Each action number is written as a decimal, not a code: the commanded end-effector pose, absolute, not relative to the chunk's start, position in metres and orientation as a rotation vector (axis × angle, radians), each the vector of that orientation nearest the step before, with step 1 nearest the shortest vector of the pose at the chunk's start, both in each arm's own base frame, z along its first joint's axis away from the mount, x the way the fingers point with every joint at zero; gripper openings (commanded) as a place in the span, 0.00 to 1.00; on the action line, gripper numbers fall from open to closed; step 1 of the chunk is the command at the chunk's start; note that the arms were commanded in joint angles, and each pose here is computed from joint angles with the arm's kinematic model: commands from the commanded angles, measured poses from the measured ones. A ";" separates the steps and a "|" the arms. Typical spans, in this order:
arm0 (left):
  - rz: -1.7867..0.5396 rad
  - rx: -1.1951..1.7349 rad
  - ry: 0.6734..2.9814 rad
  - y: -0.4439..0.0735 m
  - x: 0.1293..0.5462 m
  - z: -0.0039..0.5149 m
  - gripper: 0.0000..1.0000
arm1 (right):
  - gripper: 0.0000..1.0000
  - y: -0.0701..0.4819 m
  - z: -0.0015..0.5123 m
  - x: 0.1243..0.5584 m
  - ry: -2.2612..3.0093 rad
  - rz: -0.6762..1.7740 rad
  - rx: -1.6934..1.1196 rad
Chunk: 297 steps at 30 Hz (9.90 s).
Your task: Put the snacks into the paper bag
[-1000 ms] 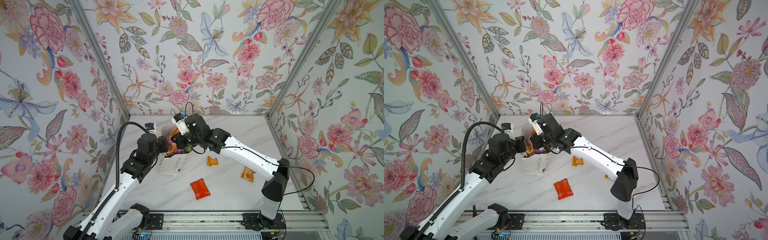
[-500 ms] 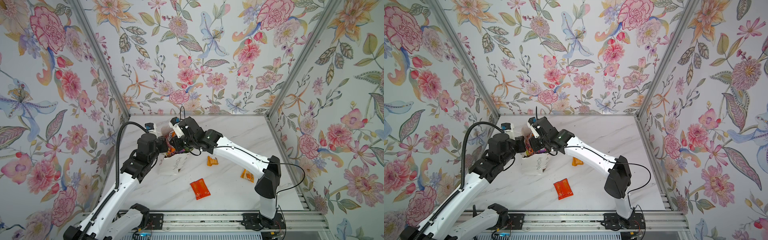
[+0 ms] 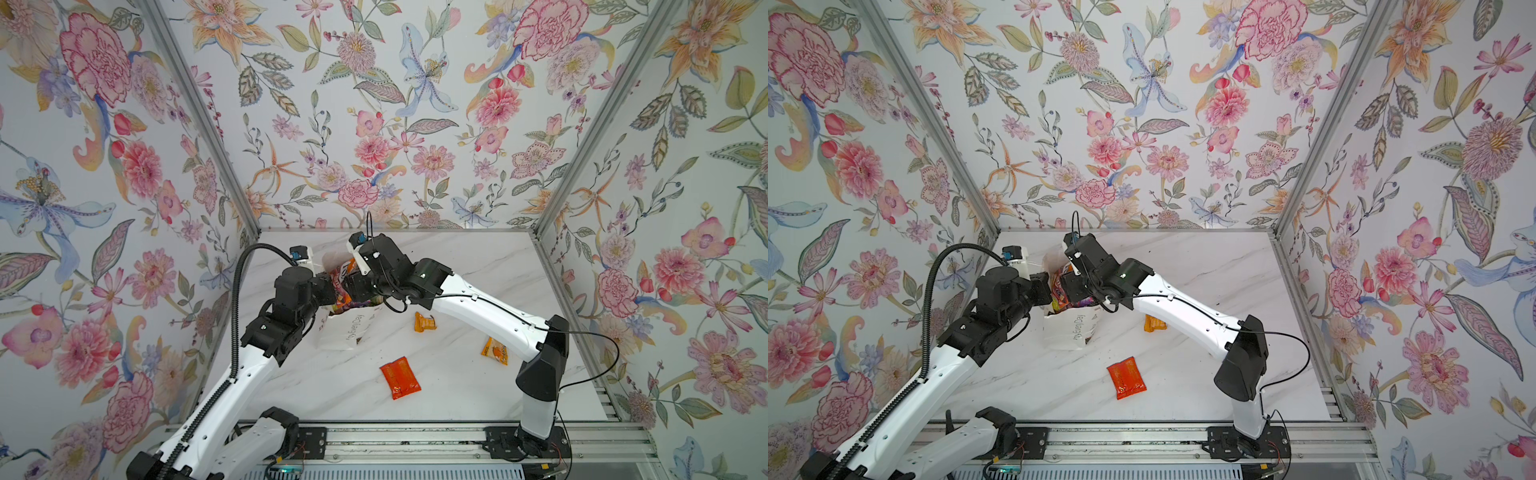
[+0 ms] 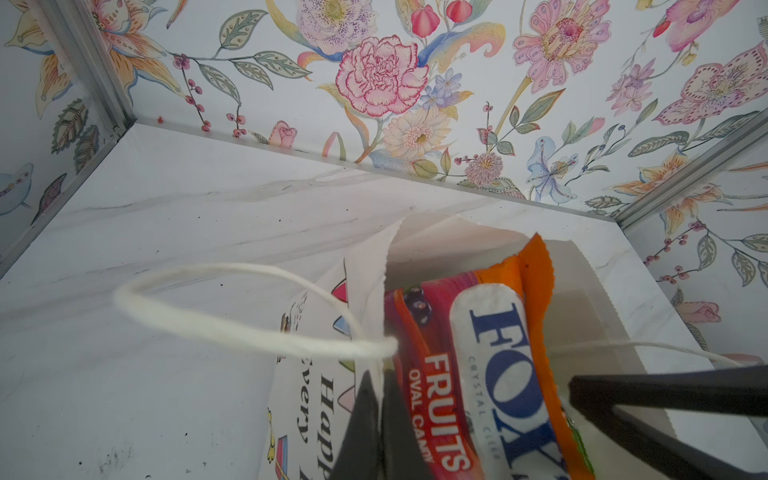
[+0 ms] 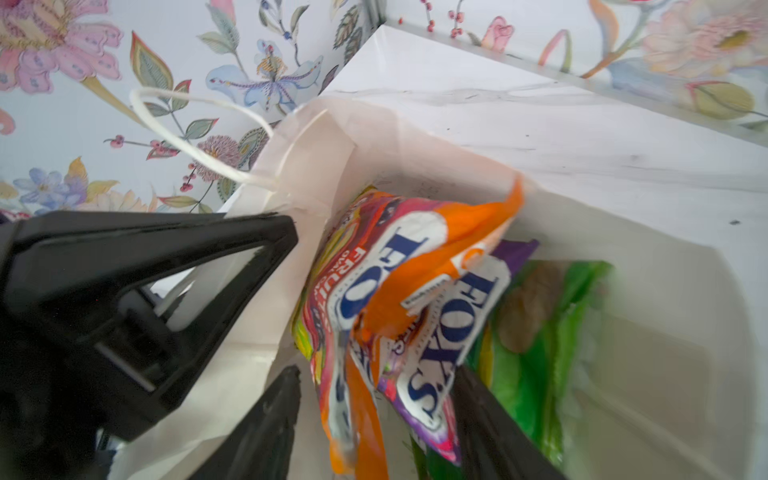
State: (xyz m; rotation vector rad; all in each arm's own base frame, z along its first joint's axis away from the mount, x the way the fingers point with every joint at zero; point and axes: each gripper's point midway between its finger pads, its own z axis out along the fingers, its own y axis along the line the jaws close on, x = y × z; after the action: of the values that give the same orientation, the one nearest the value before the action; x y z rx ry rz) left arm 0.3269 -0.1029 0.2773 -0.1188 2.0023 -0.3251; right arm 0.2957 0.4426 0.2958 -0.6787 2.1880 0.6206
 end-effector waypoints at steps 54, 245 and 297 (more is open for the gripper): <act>-0.506 -0.022 2.006 -0.144 0.358 0.326 0.00 | 0.00 0.373 0.359 0.294 2.138 0.689 -0.478; -0.435 0.111 1.980 -0.172 0.351 0.301 0.00 | 0.00 0.327 0.310 0.307 2.325 0.296 -0.548; -0.412 0.095 1.970 -0.166 0.349 0.305 0.00 | 0.48 0.356 0.301 0.335 2.329 0.251 -0.570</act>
State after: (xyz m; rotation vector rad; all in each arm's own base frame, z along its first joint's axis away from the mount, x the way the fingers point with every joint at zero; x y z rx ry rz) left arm 0.3460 -0.1682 0.2669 0.1203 2.0899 -0.3911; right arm 0.3469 0.3656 0.2624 -0.5857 2.3947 0.2272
